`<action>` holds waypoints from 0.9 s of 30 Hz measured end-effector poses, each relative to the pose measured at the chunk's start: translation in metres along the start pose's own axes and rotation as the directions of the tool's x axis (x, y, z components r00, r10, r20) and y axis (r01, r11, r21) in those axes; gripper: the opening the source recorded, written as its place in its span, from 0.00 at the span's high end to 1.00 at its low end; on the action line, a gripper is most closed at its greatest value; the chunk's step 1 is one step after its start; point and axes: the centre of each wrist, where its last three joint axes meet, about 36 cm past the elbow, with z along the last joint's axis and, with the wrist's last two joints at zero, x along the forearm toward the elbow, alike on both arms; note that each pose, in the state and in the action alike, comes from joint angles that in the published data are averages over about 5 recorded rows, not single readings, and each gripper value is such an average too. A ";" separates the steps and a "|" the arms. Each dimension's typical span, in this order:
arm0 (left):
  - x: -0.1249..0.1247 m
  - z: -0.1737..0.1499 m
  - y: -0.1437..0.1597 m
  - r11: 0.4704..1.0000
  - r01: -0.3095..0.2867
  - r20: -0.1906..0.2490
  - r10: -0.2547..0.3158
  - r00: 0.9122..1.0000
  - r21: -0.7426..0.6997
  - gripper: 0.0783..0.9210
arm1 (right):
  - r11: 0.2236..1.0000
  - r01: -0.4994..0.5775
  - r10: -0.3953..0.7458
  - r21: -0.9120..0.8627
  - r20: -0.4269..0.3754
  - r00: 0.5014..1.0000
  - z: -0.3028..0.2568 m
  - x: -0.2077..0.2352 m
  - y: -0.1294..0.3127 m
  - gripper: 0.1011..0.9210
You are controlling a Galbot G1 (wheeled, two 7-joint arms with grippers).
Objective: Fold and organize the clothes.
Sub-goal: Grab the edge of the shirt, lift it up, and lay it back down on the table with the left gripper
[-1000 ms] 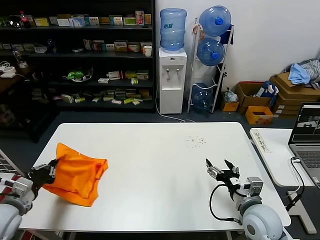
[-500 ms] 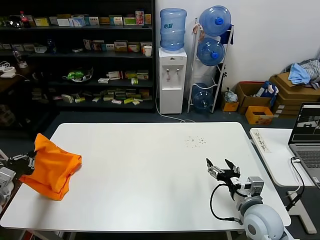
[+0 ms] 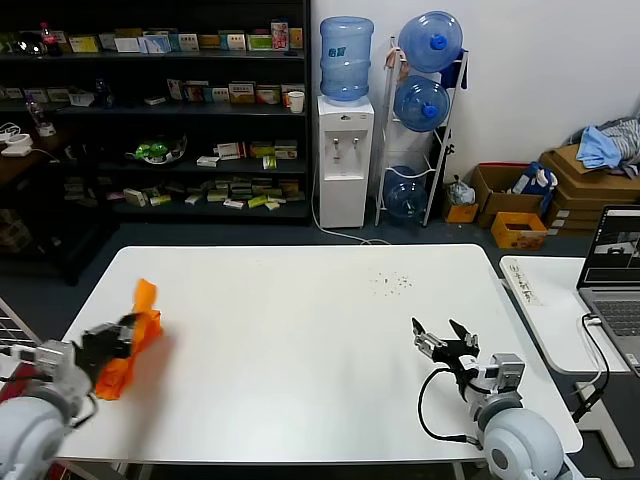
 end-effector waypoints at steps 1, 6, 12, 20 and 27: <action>-0.002 0.003 -0.014 0.998 -0.025 -0.004 0.026 1.000 0.066 0.97 | 1.000 -0.003 0.003 -0.001 -0.003 1.000 0.001 -0.001 0.000 0.12; -0.013 0.012 -0.080 0.931 -0.134 -0.007 0.145 0.989 0.341 0.97 | 1.000 -0.023 0.023 -0.013 -0.021 1.000 0.007 -0.003 0.000 0.12; -0.026 0.015 -0.141 0.831 -0.218 0.007 0.250 0.968 0.512 0.97 | 0.999 -0.044 0.043 -0.030 -0.039 0.998 0.015 -0.005 0.000 0.12; -0.035 0.019 -0.194 0.765 -0.261 0.009 0.317 0.949 0.589 0.97 | 0.998 -0.054 0.052 -0.044 -0.050 0.997 0.020 -0.008 0.001 0.12; -0.043 0.014 -0.218 0.744 -0.276 0.034 0.323 0.946 0.609 0.97 | 0.998 -0.053 0.051 -0.045 -0.047 0.998 0.020 -0.009 0.001 0.12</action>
